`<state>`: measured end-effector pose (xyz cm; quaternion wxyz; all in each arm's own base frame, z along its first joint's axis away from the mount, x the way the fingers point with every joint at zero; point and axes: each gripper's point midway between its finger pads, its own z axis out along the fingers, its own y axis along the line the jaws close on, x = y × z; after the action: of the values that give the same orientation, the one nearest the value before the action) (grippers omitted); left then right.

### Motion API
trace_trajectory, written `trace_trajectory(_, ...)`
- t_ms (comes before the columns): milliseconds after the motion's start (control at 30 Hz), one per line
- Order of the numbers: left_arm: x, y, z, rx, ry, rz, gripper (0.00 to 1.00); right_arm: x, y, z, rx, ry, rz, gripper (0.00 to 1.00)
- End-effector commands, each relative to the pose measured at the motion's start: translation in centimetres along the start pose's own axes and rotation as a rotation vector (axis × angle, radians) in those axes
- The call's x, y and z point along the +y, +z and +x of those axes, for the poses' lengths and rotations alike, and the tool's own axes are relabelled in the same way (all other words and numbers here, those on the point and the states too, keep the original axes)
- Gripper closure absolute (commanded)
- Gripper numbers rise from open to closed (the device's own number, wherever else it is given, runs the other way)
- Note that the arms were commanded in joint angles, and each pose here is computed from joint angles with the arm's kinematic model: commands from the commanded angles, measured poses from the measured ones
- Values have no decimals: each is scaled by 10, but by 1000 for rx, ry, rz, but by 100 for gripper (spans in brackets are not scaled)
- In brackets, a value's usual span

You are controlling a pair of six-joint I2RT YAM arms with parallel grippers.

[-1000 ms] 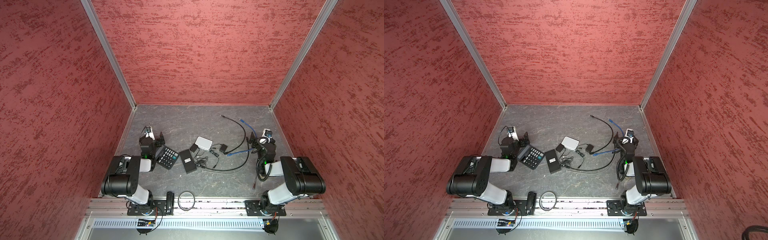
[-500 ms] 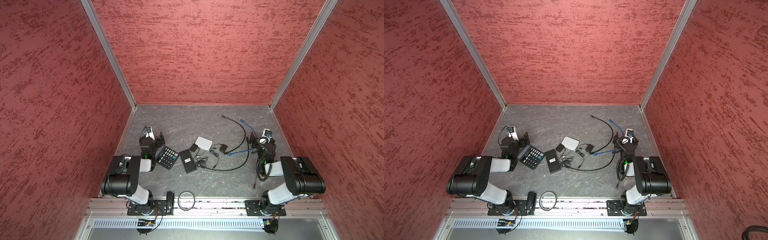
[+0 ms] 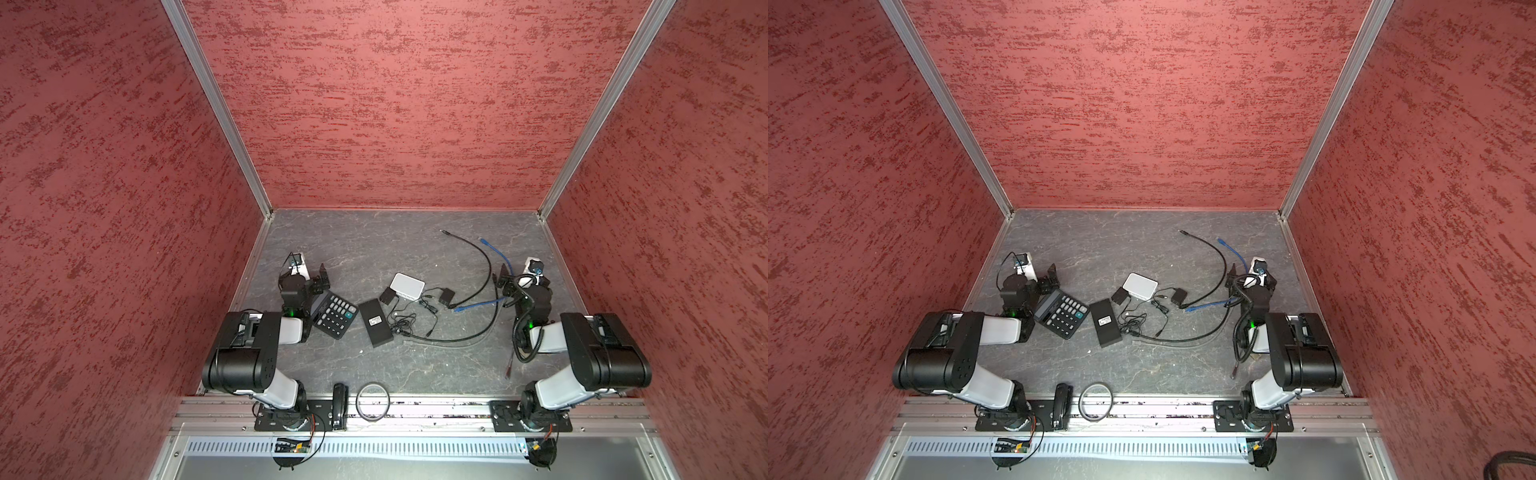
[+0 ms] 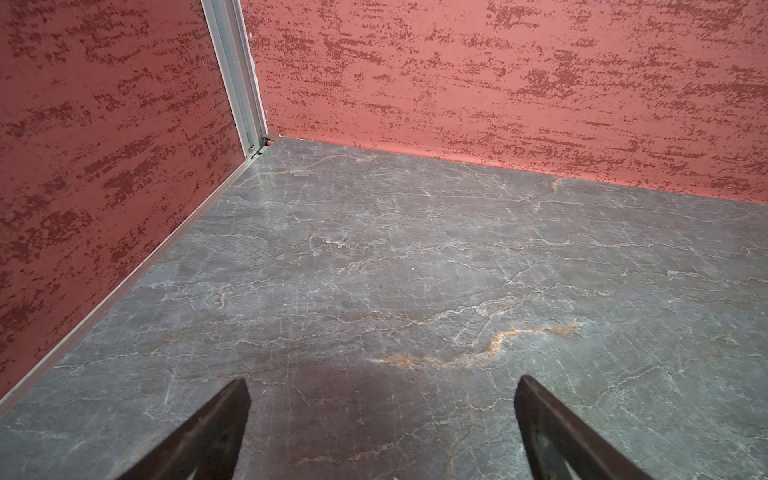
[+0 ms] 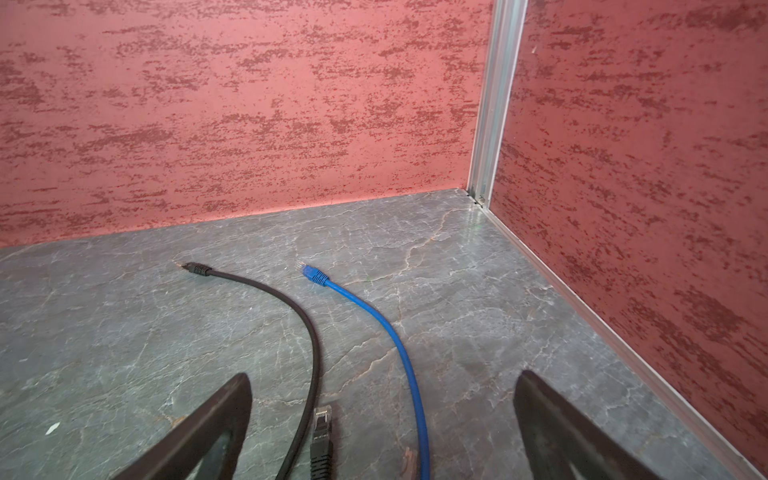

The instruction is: Insert the plug into the switch port

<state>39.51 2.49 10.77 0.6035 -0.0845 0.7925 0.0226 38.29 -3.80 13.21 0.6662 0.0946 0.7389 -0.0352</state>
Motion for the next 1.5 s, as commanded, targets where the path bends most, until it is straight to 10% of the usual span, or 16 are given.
trace_trajectory(0,-2,0,-10,-40,-3,4,0,8,0,-9,-8,-15,-43,1)
trace_trajectory(433,-10,-12,-38,218,-97,-52,0,19,-10,-49,217,164,-34,1)
trace_trajectory(1067,-114,-108,37,740,-185,-102,0,123,-72,17,711,226,-259,6)
trace_trajectory(1467,-151,-158,80,915,-161,-126,0,156,-86,50,799,210,-352,8)
